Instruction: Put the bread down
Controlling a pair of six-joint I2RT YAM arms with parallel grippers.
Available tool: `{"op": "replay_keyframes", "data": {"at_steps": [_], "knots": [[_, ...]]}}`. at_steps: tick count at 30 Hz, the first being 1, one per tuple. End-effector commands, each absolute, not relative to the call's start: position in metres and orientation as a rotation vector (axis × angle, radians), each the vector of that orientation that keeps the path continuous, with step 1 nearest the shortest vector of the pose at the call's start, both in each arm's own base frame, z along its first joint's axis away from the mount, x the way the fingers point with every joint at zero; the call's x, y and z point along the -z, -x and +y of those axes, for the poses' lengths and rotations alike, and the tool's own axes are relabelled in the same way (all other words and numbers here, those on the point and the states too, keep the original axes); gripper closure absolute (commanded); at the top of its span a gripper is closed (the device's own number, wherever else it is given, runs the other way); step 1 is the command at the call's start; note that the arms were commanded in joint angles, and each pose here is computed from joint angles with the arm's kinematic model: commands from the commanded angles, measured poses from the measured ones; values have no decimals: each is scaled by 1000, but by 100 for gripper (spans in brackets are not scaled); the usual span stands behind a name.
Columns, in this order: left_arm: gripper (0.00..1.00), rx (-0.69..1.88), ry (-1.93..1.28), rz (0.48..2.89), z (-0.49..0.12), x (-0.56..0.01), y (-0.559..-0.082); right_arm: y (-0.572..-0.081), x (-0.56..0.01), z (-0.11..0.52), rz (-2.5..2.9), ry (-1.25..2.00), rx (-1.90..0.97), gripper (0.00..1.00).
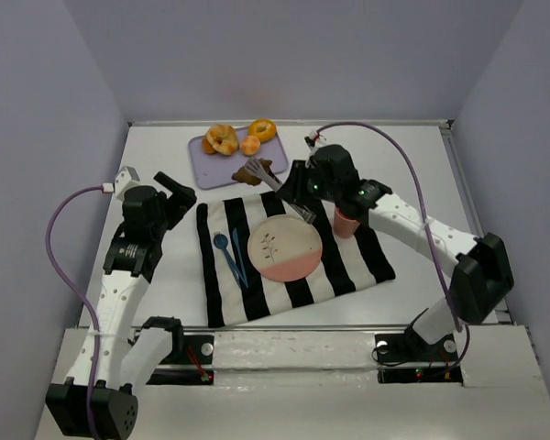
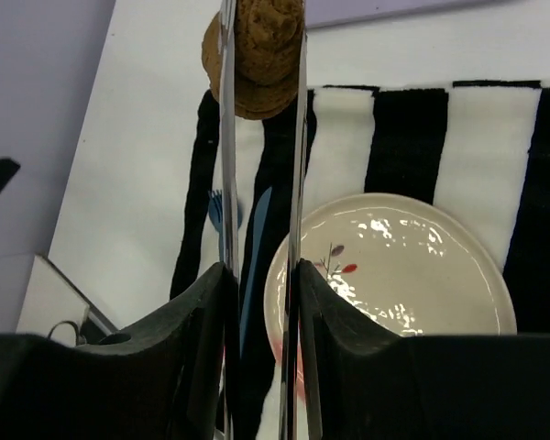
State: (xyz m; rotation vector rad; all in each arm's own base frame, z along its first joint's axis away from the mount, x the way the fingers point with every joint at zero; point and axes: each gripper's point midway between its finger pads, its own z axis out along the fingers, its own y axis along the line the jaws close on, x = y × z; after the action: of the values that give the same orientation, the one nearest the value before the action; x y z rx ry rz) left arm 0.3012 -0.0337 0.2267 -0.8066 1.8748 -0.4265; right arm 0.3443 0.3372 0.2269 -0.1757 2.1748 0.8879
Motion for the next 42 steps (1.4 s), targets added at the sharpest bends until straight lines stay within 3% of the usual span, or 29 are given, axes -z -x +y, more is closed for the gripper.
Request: {"op": "replay_keyframes", "data": {"at_steps": [1, 5, 13, 24, 42], "knots": [[1, 466, 756, 1859, -40, -233, -301, -283, -226, 316, 2157, 217, -977, 79], [1, 473, 757, 1848, -40, -235, -301, -224, -188, 292, 2308, 245, -998, 76], [1, 455, 765, 1837, -36, -238, -297, -189, -166, 274, 2403, 255, -999, 63], [1, 435, 777, 1837, -33, -237, -297, -196, -173, 257, 2425, 243, -850, 42], [1, 414, 792, 1801, -27, -245, -293, -259, -246, 224, 2224, 134, -482, 41]]}}
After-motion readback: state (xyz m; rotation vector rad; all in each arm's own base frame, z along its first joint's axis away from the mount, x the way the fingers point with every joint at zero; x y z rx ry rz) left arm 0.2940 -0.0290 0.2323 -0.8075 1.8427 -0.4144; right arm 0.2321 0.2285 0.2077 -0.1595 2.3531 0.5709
